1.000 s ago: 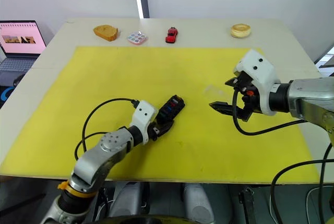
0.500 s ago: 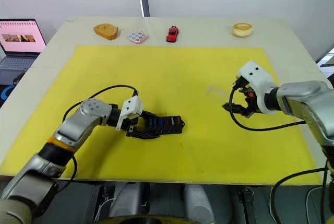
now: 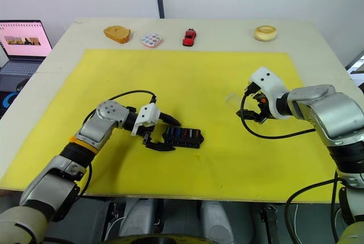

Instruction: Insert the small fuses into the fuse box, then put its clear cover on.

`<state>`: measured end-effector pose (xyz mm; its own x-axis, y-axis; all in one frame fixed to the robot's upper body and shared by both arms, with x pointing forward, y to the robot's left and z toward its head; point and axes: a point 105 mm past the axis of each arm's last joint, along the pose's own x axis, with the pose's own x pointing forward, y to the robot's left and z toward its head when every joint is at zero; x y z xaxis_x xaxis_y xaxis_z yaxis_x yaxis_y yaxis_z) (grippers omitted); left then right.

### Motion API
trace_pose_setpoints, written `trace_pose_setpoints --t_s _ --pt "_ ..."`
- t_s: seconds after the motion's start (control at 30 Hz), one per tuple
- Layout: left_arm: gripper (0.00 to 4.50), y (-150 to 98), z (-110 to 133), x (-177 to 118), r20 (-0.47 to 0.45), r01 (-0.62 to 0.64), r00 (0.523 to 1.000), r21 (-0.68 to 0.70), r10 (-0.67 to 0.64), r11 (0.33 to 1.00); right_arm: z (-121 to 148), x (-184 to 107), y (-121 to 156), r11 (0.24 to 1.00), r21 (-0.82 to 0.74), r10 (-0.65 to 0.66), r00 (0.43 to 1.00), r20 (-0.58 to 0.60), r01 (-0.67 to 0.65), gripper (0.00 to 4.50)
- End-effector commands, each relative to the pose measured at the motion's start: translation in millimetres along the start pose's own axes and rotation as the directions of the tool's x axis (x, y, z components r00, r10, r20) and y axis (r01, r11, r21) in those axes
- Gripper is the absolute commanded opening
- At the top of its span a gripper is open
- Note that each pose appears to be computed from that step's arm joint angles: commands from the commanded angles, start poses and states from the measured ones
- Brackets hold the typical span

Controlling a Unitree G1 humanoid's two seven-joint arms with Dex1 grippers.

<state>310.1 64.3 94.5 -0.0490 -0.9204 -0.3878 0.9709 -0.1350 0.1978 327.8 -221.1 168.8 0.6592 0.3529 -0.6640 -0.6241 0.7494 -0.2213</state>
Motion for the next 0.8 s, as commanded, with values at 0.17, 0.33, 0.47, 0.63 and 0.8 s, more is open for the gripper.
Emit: trace_pose_setpoints --t_s 0.17,0.33,0.47,0.63,0.8 --pt "4.49 0 -11 5 0.001 -0.087 0.996 -0.050 0.087 0.995 18 -6 -8 0.999 -0.029 -0.029 0.997 0.068 0.031 4.50" --pt "2.71 -9 -12 6 0.010 -0.062 0.998 -0.054 0.063 0.997 19 -6 -9 0.999 -0.031 -0.027 0.997 0.070 0.029 4.50" --pt "2.59 -14 -13 4 -0.003 -0.023 1.000 -0.042 0.023 0.999 19 -3 -7 1.000 -0.015 0.007 0.997 0.081 -0.006 4.50" --pt "2.59 -11 -13 2 -0.025 -0.020 0.999 -0.024 0.020 1.000 18 5 -11 0.999 -0.004 0.032 0.997 0.068 -0.032 4.50" --pt "2.59 -8 -12 3 -0.029 -0.013 0.999 -0.008 0.013 1.000 11 20 -12 0.998 0.003 0.062 0.998 0.032 -0.062 4.50"
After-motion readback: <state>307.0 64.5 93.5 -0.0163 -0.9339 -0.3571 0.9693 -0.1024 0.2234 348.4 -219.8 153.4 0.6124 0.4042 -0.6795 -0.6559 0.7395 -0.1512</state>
